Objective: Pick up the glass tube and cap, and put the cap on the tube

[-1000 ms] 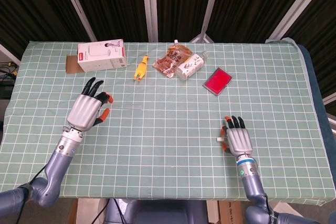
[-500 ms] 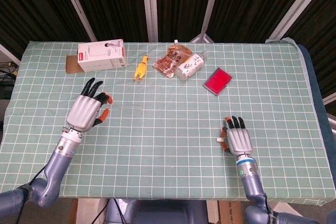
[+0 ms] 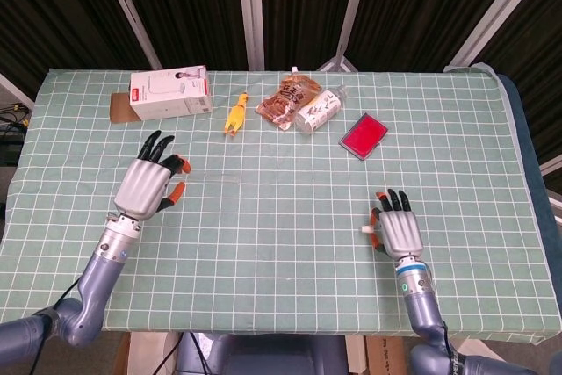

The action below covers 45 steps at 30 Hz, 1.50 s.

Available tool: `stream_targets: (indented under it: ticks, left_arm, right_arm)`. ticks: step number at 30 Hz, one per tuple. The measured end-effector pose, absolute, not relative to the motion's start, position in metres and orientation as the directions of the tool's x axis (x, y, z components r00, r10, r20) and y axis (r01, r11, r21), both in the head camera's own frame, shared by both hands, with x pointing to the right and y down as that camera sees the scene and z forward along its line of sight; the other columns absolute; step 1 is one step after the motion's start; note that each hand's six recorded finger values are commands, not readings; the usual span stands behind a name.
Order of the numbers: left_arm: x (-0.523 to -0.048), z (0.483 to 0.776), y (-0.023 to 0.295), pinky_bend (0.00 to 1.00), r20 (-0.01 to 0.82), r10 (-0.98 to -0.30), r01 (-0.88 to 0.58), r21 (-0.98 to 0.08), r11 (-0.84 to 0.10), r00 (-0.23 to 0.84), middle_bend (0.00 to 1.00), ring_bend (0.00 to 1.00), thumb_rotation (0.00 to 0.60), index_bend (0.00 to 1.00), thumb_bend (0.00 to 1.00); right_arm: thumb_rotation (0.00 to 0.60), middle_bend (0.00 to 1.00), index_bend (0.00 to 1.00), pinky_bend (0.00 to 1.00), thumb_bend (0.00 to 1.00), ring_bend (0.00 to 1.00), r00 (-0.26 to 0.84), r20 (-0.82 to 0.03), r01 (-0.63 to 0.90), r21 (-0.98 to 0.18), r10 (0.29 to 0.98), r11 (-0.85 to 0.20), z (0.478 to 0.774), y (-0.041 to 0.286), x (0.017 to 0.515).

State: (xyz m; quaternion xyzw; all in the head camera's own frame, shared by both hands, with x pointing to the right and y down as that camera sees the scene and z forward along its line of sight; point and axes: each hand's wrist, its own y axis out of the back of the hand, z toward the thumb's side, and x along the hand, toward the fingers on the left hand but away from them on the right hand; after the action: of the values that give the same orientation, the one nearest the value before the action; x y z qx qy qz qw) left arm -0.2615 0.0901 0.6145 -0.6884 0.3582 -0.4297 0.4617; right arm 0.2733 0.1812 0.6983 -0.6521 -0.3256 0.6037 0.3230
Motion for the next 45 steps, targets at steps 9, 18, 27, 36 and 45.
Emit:
stream_targets:
  ticks: [9,18,27,36,45]
  left_arm:
    - [-0.234,0.639,0.102,0.0,0.295,-0.893,-0.28,-0.875,-0.395,0.339,0.53,0.11,0.6,0.5,0.61]
    - [-0.206,0.671,0.106,0.0,0.315,-0.888,-0.313,-0.852,-0.42,0.334,0.53,0.11,0.6,0.5,0.61]
    - [-0.178,0.68,0.112,0.0,0.309,-0.884,-0.356,-0.829,-0.431,0.35,0.53,0.11,0.6,0.5,0.61]
    - [-0.166,0.684,0.115,0.0,0.311,-0.893,-0.385,-0.819,-0.426,0.326,0.53,0.11,0.6,0.5,0.61]
    - [-0.159,0.686,0.119,0.0,0.334,-0.893,-0.387,-0.812,-0.436,0.303,0.53,0.11,0.6,0.5,0.61]
  right_arm:
    - [0.6,0.16,0.57,0.0,0.42,0.01,0.095,-0.479,0.061,-0.872,0.873,-0.485,0.666,0.146,0.262]
    - [0.6,0.17,0.57,0.0,0.42,0.01,0.153,-0.357,0.063,-0.927,0.922,-0.369,0.633,0.104,0.241]
    - [0.6,0.18,0.57,0.0,0.42,0.01,0.275,-0.246,0.053,-0.961,0.93,-0.27,0.614,0.087,0.206]
    - [0.6,0.18,0.57,0.0,0.42,0.01,0.431,-0.119,-0.035,-0.993,0.895,-0.115,0.614,0.093,0.172]
    - [0.6,0.18,0.57,0.0,0.42,0.01,0.46,-0.065,-0.084,-0.996,0.885,-0.03,0.619,0.092,0.155]
